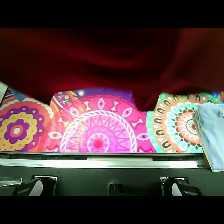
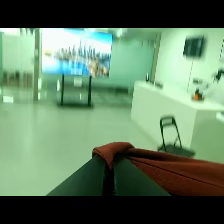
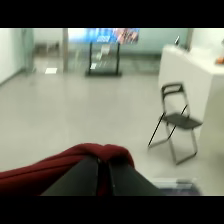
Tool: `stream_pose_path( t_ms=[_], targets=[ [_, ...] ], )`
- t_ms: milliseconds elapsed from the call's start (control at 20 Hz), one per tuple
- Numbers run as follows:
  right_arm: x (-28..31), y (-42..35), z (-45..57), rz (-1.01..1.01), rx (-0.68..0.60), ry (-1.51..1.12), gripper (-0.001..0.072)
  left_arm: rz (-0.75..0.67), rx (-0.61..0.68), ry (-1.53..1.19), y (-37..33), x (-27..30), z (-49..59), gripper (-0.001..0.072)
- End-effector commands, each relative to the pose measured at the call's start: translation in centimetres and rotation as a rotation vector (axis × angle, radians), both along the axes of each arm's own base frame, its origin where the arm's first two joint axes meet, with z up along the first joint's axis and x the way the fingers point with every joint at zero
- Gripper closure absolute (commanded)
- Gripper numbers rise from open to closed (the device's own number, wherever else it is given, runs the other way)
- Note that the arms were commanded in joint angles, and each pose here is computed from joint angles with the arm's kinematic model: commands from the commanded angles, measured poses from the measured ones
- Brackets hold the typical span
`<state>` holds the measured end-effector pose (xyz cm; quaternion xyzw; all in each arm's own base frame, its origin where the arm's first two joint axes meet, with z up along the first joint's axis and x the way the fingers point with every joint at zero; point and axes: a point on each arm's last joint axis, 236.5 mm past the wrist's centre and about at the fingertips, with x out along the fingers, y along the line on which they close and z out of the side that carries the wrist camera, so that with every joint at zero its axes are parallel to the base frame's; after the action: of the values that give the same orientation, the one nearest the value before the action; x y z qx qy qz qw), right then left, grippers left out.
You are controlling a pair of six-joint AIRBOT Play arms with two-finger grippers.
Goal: Fold the clothes and pants, and hang the long-sleeved shirts on hangers.
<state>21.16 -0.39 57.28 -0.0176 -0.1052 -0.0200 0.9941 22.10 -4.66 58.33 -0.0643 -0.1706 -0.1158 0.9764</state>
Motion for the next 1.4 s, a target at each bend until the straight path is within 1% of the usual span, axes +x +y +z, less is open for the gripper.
stream_pose_path(
  t_ms=[0, 50, 150, 250, 300, 400, 450, 550, 650, 700, 800, 900, 1000, 1100, 1200, 1350],
  targets=[
    [-4.5, -0.6, 3.9, -0.061, 0.000, -0.181, 0.0674, 0.010, -0.013, -0.108, -0.7, -3.7, 2.4, 0.0682],
    [-4.1, -0.7, 3.6, -0.058, 0.009, -0.168, 0.0674, 0.000, -0.005, -0.067, -0.8, -2.9, 1.5, 0.0682],
    [-1.0, -1.2, 0.2, -0.056, 0.024, -0.009, 0.0675, -0.035, 0.014, 0.104, -0.8, 0.7, -2.4, 0.0682],
    [4.0, -2.1, -8.6, -0.048, 0.059, 0.364, 0.0675, -0.089, 0.007, 0.359, -0.3, 5.8, -9.4, 0.0682],
    [5.9, -2.4, -14.3, -0.037, 0.085, 0.596, 0.0675, -0.122, -0.018, 0.498, 0.1, 8.6, -13.9, 0.0682],
    [9.1, -2.8, -25.9, -0.015, 0.205, 1.049, 0.0675, -0.182, -0.112, 0.751, 0.4, 14.2, -24.3, 0.0682],
    [10.5, -2.5, -30.9, 0.014, 0.254, 1.215, 0.0675, -0.205, -0.163, 0.879, 0.1, 16.4, -30.3, 0.0682],
    [12.9, -0.6, -40.4, 0.116, 0.352, 1.470, 0.0676, -0.234, -0.257, 1.154, -1.0, 18.5, -43.1, 0.0682],
    [13.9, 2.1, -49.8, 0.160, 0.387, 1.666, 0.0676, -0.239, -0.328, 1.382, -1.5, 18.6, -52.9, 0.0682],
    [14.8, 3.2, -53.8, 0.163, 0.388, 1.703, 0.0676, -0.239, -0.354, 1.466, -1.5, 18.7, -56.3, 0.0682],
    [18.4, 4.1, -58.4, 0.111, 0.450, 1.666, 0.0675, -0.223, -0.389, 1.541, -1.0, 19.7, -60.1, 0.0682],
    [24.1, 4.0, -59.3, 0.080, 0.527, 1.487, 0.0675, -0.195, -0.397, 1.520, -0.1, 22.0, -60.9, 0.0681],
    [30.0, 2.6, -56.8, 0.058, 0.540, 1.229, 0.0675, -0.149, -0.390, 1.423, 1.1, 25.5, -59.6, 0.0681],
    [34.0, 1.2, -53.9, 0.028, 0.575, 1.018, 0.0675, -0.106, -0.381, 1.313, 2.3, 28.8, -57.5, 0.0681],
    [36.0, 0.3, -53.3, 0.007, 0.594, 0.917, 0.0675, -0.096, -0.370, 1.259, 2.5, 31.2, -56.5, 0.0681],
    [36.1, 0.3, -57.4, -0.021, 0.640, 0.984, 0.0675, -0.115, -0.359, 1.282, 1.4, 32.9, -58.4, 0.0681]
  ],
)
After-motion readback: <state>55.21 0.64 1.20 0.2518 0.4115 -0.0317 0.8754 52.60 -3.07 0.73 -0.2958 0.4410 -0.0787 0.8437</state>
